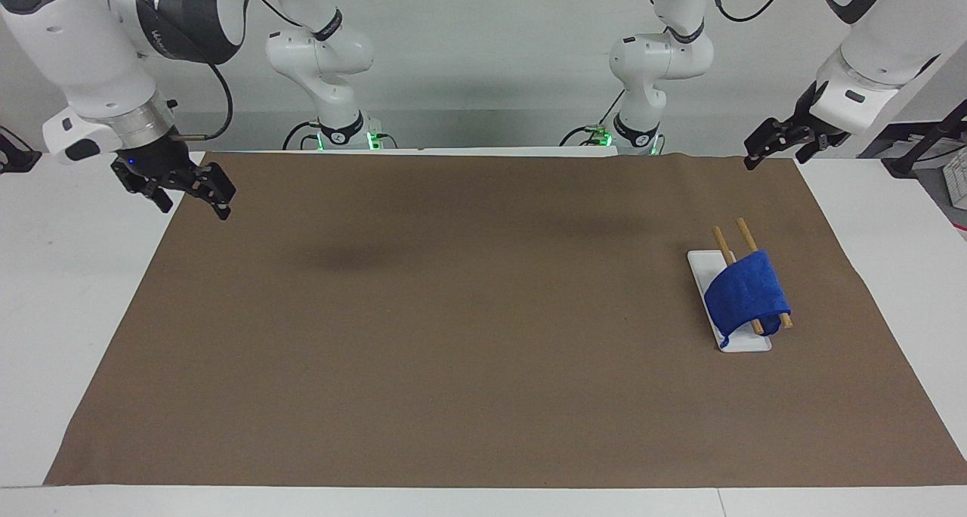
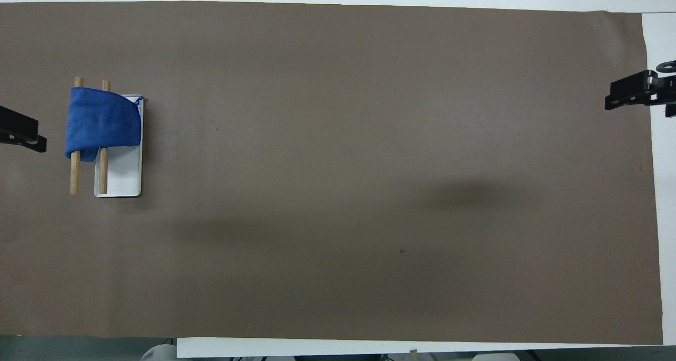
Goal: Right arm passes towel to left arm to hang
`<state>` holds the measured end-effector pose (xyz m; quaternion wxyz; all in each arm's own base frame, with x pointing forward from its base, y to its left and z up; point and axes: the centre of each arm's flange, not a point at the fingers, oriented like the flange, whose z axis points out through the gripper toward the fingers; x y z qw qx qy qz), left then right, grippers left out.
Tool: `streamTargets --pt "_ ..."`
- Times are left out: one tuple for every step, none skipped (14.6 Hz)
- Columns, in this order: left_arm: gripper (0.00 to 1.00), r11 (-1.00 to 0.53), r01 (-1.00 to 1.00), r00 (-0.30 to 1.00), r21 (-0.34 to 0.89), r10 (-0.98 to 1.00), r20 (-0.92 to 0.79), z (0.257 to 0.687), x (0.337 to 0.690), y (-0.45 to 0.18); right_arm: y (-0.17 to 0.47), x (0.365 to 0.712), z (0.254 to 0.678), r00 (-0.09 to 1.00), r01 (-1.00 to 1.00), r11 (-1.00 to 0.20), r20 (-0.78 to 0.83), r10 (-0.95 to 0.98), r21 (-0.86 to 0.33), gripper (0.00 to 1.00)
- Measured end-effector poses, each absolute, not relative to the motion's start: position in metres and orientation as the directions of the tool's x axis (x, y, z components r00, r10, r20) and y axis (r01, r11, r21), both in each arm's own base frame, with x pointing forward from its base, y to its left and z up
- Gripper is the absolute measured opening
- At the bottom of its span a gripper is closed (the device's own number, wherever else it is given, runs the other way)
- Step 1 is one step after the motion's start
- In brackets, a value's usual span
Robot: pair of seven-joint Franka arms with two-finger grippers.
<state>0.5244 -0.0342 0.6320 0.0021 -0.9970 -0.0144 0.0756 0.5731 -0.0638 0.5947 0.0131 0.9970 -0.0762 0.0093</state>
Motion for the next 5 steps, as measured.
streamTargets --pt "1.00 -1.000 0.025 0.988 -0.006 0.025 -0.153 0.6306 0.5253 -0.0343 -0.0638 0.5731 0.5947 0.988 -0.152 -0.988 0.020 -0.152 0.025 1.00" --pt "1.00 -1.000 0.019 0.988 -0.005 0.020 -0.155 0.6296 0.5259 -0.0352 -0.0638 0.5731 0.5947 0.988 -0.152 -0.988 0.020 -0.152 0.025 1.00" --pt "1.00 -1.000 0.014 0.988 -0.004 0.014 -0.155 0.6291 0.5261 -0.0363 -0.0638 0.5731 0.5946 0.988 -0.152 -0.988 0.020 -0.152 0.025 1.00" --pt "1.00 -1.000 0.010 0.988 -0.003 0.010 -0.155 0.6291 0.5261 -0.0375 -0.0637 0.5732 0.5944 0.988 -0.152 -0.988 0.020 -0.152 0.025 1.00" --pt "1.00 -1.000 0.007 0.988 -0.003 0.007 -0.155 0.6291 0.5260 -0.0385 -0.0637 0.5733 0.5942 0.988 -0.152 -0.988 0.019 -0.151 0.025 1.00"
